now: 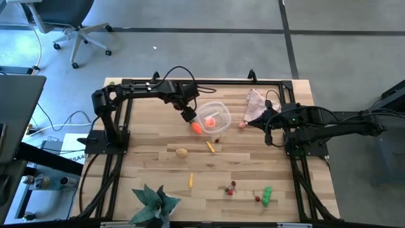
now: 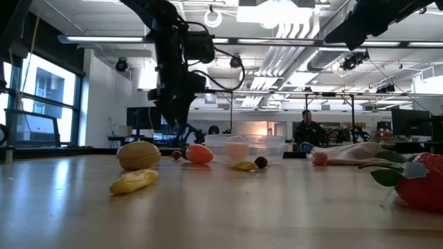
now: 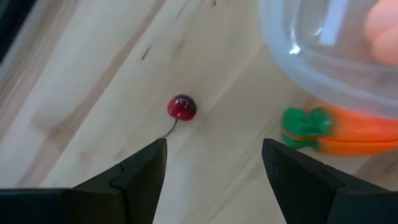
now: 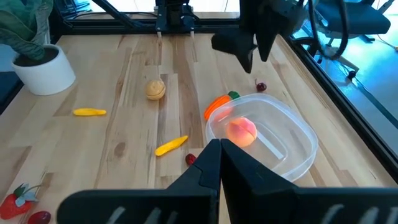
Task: Pick and placing Produce into tupperware
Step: Adjust the transparent bin
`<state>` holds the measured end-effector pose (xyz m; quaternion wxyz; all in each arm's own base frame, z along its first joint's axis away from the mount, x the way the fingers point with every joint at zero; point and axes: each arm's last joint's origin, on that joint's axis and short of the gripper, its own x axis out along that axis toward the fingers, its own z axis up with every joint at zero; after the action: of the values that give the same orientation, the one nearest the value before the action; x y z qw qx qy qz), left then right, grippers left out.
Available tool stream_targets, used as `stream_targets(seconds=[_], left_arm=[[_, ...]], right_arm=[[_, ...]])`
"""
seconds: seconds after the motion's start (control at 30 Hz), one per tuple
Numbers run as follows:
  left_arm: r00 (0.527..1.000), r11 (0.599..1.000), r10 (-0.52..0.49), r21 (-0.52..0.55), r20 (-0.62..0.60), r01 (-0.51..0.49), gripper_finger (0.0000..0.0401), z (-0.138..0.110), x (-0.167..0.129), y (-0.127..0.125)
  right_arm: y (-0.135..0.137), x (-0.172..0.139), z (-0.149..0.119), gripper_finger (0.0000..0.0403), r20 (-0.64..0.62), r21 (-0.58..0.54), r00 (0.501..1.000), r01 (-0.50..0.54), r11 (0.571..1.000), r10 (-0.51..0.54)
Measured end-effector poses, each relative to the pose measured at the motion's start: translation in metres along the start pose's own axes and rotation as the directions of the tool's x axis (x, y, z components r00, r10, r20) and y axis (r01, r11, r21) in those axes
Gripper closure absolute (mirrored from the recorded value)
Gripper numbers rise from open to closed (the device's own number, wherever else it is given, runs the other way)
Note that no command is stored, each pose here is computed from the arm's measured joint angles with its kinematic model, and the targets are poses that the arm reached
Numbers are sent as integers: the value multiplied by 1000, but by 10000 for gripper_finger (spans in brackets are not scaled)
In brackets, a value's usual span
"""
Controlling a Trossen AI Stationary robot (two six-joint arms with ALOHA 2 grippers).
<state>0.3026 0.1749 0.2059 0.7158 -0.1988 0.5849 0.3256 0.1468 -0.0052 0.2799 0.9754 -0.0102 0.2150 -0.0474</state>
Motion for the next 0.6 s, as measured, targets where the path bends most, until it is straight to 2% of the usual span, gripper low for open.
stream_targets(seconds=[0.4, 0.5, 0.6], left_arm=[[998, 998, 57, -31, 2, -57, 149, 2, 10, -2], [999, 996, 44, -76, 7, -43, 149, 2, 8, -6], [1000, 997, -13, -77, -11, 12, 149, 3, 1, -8]], right_arm=[[0, 0, 0, 402, 0, 0, 1000, 0, 1000, 0], [0, 0, 0, 402, 0, 0, 1000, 0, 1000, 0], [0, 0, 0, 402, -1, 0, 1000, 0, 1000, 0]])
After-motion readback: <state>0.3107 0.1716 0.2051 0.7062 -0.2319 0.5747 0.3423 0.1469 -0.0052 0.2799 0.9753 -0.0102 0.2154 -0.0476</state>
